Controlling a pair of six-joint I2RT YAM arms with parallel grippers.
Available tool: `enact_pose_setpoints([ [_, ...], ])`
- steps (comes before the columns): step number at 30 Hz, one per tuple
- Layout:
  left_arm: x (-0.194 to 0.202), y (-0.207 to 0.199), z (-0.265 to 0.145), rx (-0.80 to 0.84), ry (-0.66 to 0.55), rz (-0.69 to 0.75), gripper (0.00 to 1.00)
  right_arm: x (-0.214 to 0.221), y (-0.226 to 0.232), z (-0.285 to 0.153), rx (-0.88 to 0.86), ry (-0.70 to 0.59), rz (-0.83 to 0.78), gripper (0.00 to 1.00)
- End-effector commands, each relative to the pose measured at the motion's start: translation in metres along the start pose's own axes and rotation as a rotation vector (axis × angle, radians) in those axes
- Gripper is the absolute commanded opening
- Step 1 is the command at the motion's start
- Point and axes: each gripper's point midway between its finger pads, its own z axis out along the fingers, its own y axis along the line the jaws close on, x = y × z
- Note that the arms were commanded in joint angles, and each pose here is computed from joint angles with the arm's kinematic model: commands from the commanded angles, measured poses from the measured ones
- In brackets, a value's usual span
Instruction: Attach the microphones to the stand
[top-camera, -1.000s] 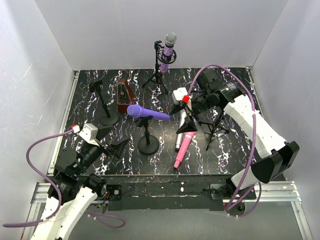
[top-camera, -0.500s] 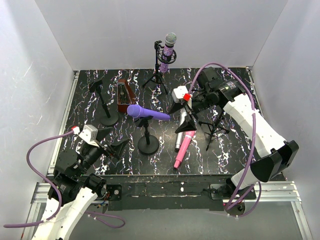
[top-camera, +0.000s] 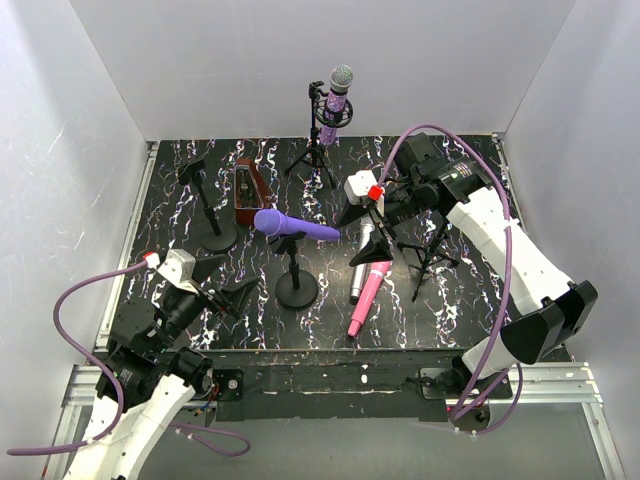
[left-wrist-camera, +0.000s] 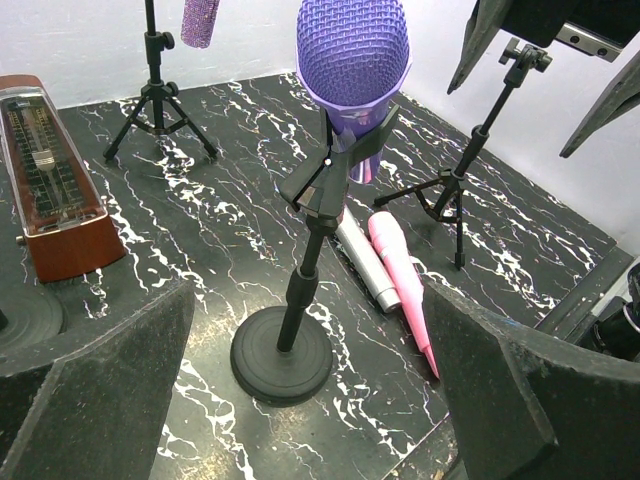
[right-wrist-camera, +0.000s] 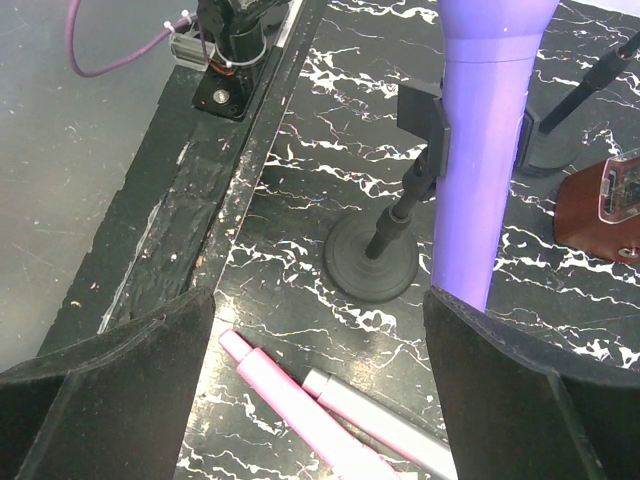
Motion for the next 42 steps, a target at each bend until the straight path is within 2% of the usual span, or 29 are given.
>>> enact_pose_setpoints([
  [1, 0.005, 0.003, 0.0, -0.012, 0.012, -0.009, 0.98, -0.017, 0.005, -0.003, -0.011, -0.04, -0.013, 0.91],
  [42, 0.011, 0.009, -0.004, -0.048, 0.003, -0.008, 0.98, -0.031, 0.006, -0.004, -0.028, -0.088, -0.009, 0.91],
])
